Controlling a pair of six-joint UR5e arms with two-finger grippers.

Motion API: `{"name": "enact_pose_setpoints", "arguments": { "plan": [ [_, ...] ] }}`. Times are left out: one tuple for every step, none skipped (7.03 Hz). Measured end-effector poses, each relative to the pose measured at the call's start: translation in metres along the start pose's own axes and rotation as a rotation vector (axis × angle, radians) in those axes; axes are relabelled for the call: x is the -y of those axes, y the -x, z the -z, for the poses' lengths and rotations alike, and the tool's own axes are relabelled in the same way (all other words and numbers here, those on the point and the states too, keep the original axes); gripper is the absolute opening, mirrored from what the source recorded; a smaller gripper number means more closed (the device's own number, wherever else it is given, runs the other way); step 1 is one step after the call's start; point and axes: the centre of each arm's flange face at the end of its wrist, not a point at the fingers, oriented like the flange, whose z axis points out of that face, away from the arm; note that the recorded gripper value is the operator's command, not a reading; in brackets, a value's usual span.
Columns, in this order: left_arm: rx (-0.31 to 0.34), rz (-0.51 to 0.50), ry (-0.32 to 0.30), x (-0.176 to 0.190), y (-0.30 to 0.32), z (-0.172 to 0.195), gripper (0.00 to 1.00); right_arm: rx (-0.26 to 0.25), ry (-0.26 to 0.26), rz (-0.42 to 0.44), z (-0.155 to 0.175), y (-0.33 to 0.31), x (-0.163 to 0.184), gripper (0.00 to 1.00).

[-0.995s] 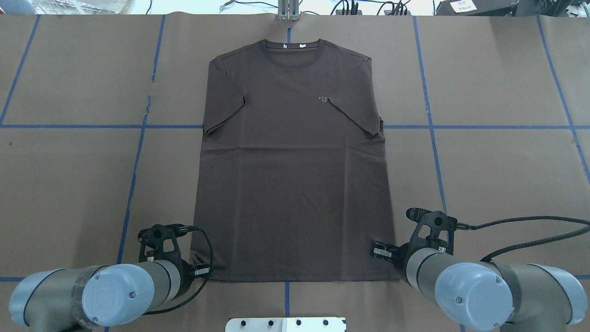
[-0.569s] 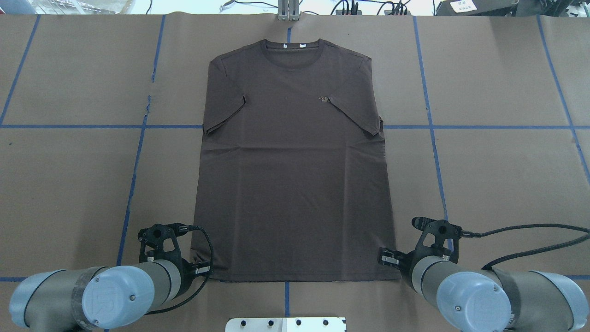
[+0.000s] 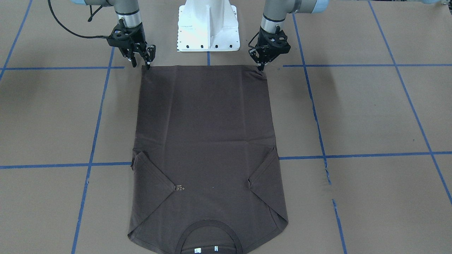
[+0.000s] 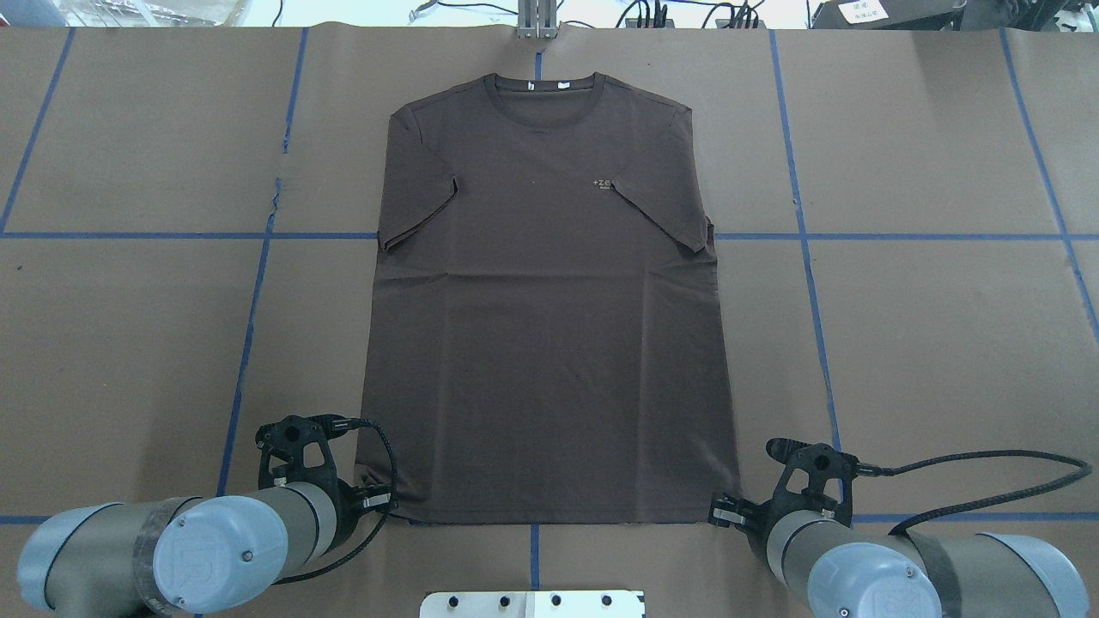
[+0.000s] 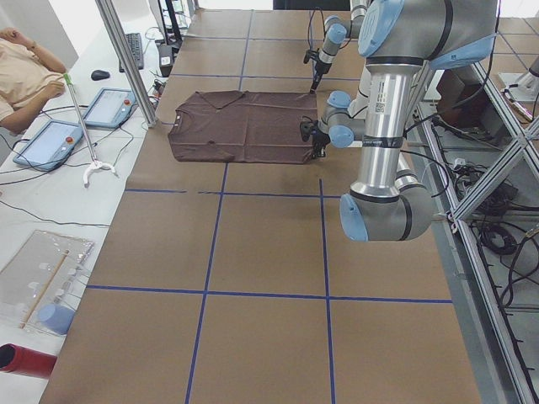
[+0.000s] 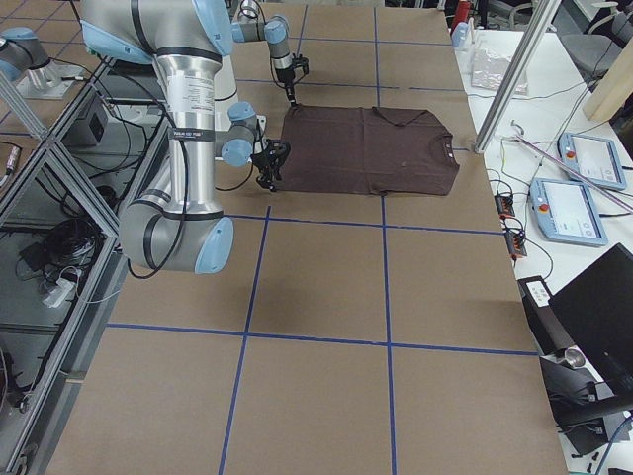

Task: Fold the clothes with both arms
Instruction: 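Lower both grippers and pinch the hem corners nearest the robot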

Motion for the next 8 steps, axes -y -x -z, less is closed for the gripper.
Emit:
{"name": "enact_pose_setpoints", "arguments": {
  "plan": [
    [0.0,0.0,-0.001,0.0,0.0,0.0,0.0,-0.003,0.002,0.003,-0.002,0.0,-0.003,0.58],
    [0.001,0.0,-0.001,0.0,0.0,0.0,0.0,-0.003,0.005,0.003,-0.003,0.0,-0.006,0.52],
    [0.001,0.0,-0.001,0.0,0.0,0.0,0.0,-0.002,0.007,0.002,-0.003,0.001,-0.008,0.46],
    [0.002,0.0,-0.001,0.0,0.0,0.0,0.0,-0.001,0.008,0.002,-0.003,0.002,-0.01,0.41],
    [0.002,0.0,-0.001,0.0,0.0,0.0,0.0,-0.001,0.007,0.002,-0.004,0.002,-0.011,0.4],
    [0.002,0.0,-0.001,0.0,0.0,0.0,0.0,-0.001,0.007,0.004,-0.004,0.002,-0.012,0.4],
    [0.002,0.0,-0.002,0.0,0.0,0.0,0.0,-0.001,0.007,0.006,-0.005,0.002,-0.013,0.4],
    [0.001,0.0,-0.002,0.001,0.0,0.0,0.0,-0.001,0.007,0.007,-0.005,0.002,-0.014,0.32]
  ]
}}
